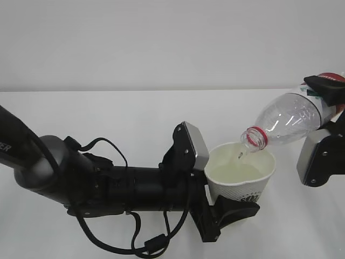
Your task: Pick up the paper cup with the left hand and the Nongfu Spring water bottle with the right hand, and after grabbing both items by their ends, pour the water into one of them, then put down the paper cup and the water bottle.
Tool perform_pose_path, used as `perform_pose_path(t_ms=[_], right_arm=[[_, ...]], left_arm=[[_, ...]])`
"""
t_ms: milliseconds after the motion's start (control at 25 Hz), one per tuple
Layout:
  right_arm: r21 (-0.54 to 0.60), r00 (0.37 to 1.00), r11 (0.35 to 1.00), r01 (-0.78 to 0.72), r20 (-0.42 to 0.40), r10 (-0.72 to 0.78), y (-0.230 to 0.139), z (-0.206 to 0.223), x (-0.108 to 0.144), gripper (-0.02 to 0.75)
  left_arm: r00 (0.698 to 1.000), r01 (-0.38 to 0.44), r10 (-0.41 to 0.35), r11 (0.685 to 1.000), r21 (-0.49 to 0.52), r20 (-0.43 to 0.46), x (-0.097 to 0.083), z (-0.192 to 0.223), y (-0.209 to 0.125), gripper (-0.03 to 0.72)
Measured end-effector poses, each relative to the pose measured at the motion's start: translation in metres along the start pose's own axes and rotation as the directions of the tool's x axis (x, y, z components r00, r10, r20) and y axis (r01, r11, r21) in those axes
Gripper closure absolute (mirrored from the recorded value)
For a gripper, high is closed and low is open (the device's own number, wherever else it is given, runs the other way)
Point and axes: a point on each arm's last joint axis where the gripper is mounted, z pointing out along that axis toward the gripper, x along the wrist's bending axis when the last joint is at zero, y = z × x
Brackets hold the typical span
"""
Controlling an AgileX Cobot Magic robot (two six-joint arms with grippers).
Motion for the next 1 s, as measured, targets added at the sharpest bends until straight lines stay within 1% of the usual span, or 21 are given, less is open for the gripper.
perform_pose_path(t_ms=[1000], right_arm=[[0.011,1.0,1.0,-0.004,0.004,0.004,-0.001,0.0,-0.0004,0.269]], left_arm=[[1.0,0.0,0.0,1.0,0.002,-0.001,0.0001,0.0,-0.0001,0.16]])
